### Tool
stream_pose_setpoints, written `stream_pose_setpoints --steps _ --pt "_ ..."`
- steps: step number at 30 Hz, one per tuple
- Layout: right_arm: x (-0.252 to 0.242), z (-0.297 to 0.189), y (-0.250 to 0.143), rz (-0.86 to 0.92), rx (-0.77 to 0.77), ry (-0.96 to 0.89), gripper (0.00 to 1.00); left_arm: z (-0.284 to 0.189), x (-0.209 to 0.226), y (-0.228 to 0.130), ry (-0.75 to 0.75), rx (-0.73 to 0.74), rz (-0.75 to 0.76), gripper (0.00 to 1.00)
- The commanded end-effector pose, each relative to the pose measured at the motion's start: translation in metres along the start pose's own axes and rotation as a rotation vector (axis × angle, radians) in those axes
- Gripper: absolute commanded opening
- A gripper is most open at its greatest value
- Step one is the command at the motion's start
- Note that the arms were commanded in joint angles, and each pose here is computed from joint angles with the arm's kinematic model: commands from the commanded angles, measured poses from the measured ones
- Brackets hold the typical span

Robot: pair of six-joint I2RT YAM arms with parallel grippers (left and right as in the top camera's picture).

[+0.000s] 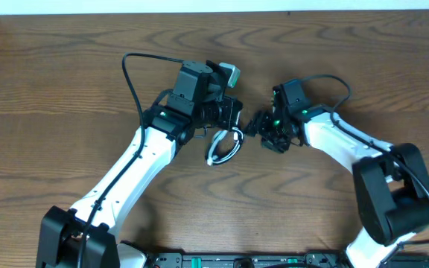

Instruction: Untangle cables

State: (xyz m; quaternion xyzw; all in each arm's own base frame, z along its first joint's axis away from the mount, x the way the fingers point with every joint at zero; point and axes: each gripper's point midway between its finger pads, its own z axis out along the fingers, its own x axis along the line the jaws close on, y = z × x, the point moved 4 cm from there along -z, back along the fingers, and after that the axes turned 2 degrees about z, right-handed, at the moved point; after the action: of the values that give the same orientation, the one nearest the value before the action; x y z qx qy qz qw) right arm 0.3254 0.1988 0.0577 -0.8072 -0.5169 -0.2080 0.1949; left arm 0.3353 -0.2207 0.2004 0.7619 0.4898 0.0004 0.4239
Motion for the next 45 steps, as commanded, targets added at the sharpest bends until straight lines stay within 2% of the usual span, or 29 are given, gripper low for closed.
stream_pose_setpoints --steps 1,7,12,18,25,27,32,34,35,38,42,45 --pt "-0.005 0.002 0.001 -0.047 -0.005 -0.032 0.67 -0.008 0.008 0.007 -0.001 -0.029 -0.026 0.07" --pt "-0.009 -0.001 0.007 -0.088 -0.015 -0.034 0.67 -0.042 -0.016 0.023 -0.074 -0.115 0.015 0.07" --pt "-0.018 -0.009 0.017 -0.147 -0.018 -0.027 0.7 -0.066 -0.021 0.021 -0.03 -0.135 0.018 0.07" --pt "-0.028 -0.04 0.03 -0.218 -0.036 -0.005 0.74 -0.034 0.039 -0.018 0.283 0.053 -0.077 0.07" --pt "-0.025 -0.055 0.022 -0.273 -0.039 -0.004 0.74 0.016 0.09 -0.059 0.378 0.246 -0.166 0.08" --pt "-0.024 -0.054 0.021 -0.277 -0.036 -0.005 0.74 0.026 0.098 -0.064 0.381 0.272 -0.14 0.09" --pt "-0.021 -0.051 0.013 -0.289 -0.015 -0.012 0.74 0.055 0.114 -0.068 0.34 0.31 0.134 0.08" --pt "-0.02 -0.049 0.009 -0.294 -0.002 -0.018 0.74 0.065 0.121 -0.072 0.345 0.323 0.188 0.13" --pt "-0.019 -0.048 0.007 -0.301 0.004 -0.019 0.74 0.069 0.125 -0.074 0.358 0.327 0.189 0.22" --pt "-0.017 -0.046 0.003 -0.313 0.01 -0.019 0.74 0.076 0.137 -0.082 0.399 0.35 0.19 0.3" --pt "-0.016 -0.045 0.002 -0.318 0.011 -0.021 0.76 0.079 0.147 -0.087 0.457 0.371 0.197 0.38" --pt "-0.016 -0.045 0.002 -0.318 0.011 -0.021 0.76 0.077 0.15 -0.087 0.481 0.376 0.205 0.39"
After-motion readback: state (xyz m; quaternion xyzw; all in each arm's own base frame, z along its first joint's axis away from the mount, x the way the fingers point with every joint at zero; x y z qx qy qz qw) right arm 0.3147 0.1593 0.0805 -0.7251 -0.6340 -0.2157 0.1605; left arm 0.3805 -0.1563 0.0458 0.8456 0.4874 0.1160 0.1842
